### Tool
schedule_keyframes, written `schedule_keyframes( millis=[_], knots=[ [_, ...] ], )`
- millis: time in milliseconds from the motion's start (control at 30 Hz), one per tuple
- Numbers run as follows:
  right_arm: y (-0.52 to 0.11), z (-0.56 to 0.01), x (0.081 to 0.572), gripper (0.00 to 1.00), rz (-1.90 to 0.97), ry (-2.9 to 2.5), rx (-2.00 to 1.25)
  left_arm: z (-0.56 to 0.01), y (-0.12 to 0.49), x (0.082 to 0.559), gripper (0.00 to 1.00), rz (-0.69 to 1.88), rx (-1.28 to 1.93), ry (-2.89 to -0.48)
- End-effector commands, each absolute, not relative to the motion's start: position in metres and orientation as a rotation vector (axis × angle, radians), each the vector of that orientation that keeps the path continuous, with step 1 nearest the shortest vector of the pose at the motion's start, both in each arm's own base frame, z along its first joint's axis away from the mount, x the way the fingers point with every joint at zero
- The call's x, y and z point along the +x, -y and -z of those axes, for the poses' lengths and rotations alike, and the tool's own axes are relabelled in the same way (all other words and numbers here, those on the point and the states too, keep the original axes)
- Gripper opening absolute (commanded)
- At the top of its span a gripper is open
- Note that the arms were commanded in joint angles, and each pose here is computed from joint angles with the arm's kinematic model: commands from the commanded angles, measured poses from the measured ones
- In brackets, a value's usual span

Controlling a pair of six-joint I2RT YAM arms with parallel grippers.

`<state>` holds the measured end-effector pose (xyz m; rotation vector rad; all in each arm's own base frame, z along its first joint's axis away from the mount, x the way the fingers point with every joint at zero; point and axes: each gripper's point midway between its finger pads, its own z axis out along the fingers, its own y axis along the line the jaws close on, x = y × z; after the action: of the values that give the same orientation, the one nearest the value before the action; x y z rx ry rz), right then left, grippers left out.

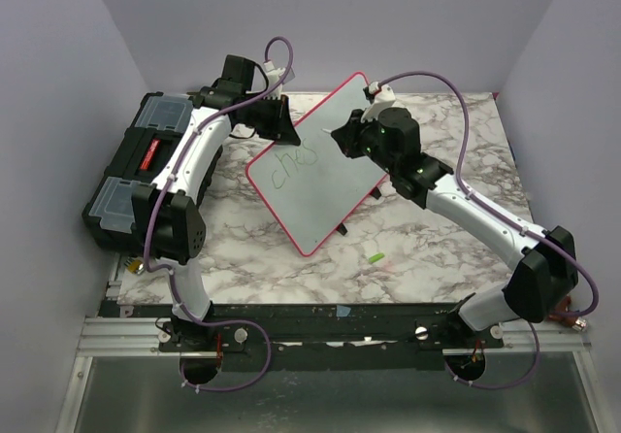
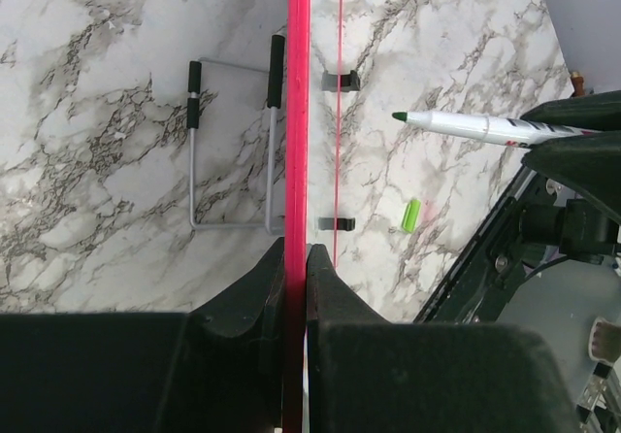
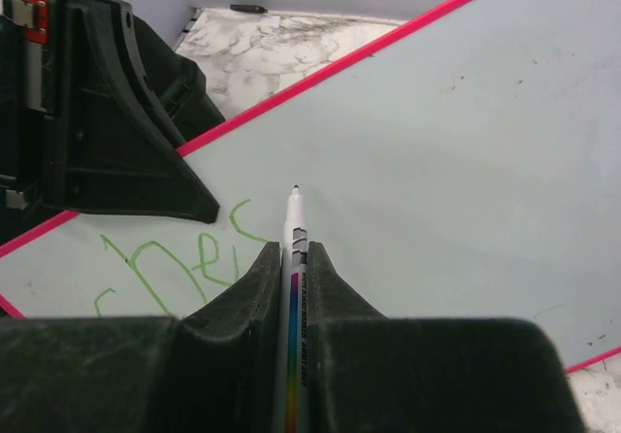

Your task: Write a sentence on the whiteboard

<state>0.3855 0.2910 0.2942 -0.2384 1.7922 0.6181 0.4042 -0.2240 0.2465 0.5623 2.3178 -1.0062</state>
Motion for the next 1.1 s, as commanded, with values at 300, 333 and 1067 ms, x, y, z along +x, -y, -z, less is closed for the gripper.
schedule_keyframes(
  millis=[300,333,1067],
  knots=[
    [-0.281,-0.293,0.387,0.01,-0.578,-1.794,-0.212,-0.269,0.204,0.414,0.0,0.772,0.613,-2.2],
    [-0.28,-0.294,0.386,0.01,-0.576,-1.791,-0.214,-0.269,0.205,0.414,0.0,0.777,0.615,-2.199],
    [-0.305,-0.291,0.37,0.01,-0.724,-1.769,-0.347,-0.266,0.206,0.417,0.0,0.776,0.617,-2.21]
  ],
)
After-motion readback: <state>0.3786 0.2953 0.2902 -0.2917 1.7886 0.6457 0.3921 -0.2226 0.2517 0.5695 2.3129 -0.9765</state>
